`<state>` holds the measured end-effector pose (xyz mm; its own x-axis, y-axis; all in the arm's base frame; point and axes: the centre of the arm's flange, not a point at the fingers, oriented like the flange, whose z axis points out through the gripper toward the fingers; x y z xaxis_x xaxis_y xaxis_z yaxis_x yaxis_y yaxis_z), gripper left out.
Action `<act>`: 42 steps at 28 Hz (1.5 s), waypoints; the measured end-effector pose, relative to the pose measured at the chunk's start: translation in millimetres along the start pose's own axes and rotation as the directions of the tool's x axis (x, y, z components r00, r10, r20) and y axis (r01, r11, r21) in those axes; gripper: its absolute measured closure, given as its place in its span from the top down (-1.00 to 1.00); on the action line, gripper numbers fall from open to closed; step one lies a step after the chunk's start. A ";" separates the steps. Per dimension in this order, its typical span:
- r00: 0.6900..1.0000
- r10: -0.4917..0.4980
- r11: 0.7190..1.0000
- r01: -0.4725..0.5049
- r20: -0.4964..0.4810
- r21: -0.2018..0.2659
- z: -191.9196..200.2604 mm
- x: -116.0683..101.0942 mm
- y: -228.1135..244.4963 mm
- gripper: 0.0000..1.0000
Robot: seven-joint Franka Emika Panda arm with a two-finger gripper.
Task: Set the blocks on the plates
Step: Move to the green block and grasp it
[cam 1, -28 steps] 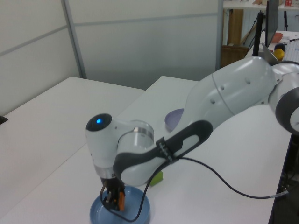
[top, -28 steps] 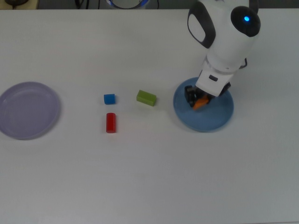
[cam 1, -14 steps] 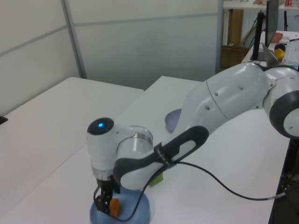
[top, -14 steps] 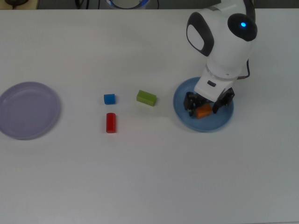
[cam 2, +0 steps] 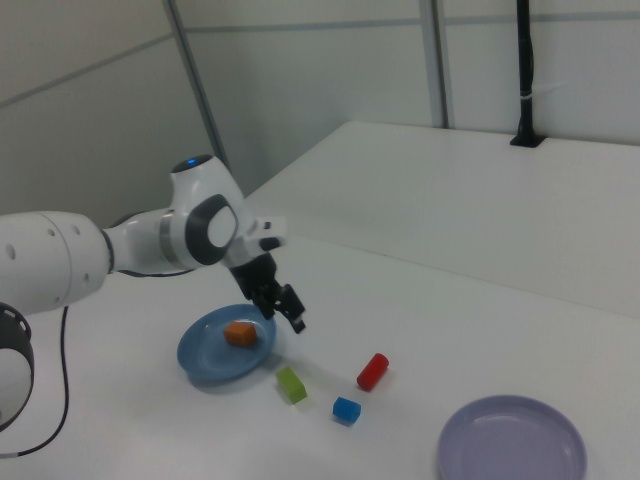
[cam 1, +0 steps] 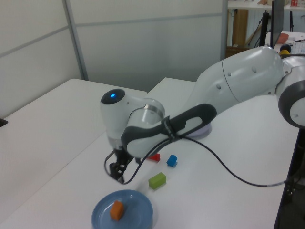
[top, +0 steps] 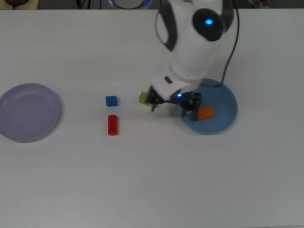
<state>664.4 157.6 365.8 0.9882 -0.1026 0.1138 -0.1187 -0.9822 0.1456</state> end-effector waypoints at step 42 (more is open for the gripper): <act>0.330 -0.928 0.357 0.922 0.175 0.152 59.5 -47.7 16.4 0.86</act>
<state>621.1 137.0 304.2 0.4534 0.8496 -0.2696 0.8831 -0.4691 0.0071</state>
